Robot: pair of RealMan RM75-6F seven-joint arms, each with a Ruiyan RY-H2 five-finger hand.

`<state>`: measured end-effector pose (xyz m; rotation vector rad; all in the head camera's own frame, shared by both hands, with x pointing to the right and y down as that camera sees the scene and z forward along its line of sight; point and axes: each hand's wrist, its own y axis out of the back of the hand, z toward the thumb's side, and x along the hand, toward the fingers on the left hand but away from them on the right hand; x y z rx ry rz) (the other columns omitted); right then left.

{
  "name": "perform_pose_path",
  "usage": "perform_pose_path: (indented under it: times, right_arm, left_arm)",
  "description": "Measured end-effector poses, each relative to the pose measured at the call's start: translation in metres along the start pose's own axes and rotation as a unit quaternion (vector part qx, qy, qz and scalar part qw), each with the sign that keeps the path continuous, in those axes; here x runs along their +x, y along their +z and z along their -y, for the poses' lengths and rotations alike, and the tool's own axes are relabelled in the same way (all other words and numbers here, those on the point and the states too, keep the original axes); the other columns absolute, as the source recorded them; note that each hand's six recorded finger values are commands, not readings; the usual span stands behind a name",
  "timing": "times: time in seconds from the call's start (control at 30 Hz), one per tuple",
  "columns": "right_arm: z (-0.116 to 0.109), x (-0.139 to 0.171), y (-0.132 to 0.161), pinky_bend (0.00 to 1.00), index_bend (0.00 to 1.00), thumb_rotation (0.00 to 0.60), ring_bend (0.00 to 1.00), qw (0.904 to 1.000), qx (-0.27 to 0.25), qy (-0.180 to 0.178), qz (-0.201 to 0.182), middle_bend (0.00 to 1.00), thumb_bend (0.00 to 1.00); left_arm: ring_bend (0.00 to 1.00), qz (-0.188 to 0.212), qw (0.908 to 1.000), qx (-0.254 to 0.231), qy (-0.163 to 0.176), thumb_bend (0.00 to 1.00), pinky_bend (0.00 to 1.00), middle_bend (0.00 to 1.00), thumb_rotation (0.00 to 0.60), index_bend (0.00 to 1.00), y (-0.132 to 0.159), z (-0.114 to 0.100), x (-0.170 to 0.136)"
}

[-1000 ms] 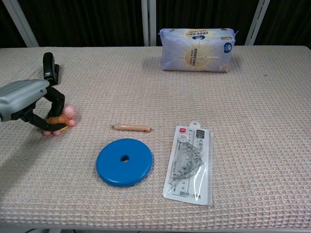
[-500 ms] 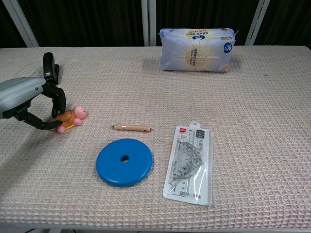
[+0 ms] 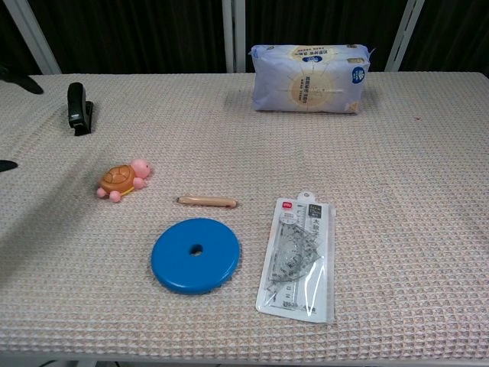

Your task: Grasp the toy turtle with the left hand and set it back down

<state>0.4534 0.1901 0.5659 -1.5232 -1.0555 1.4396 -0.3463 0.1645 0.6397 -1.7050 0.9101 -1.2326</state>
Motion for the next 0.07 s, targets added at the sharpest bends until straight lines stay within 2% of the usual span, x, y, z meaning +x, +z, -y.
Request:
perform_pose_path:
  times: [0.07]
  right_arm:
    - [0.002,0.0,0.001,0.0,0.0,0.6,0.0,1.0,0.002,0.002,-0.001,0.0,0.21]
  left_arm:
    - [0.0,-0.022,0.9995,0.017,0.013,0.14,0.02,0.13,0.6,0.2,-0.02,-0.011,-0.019]
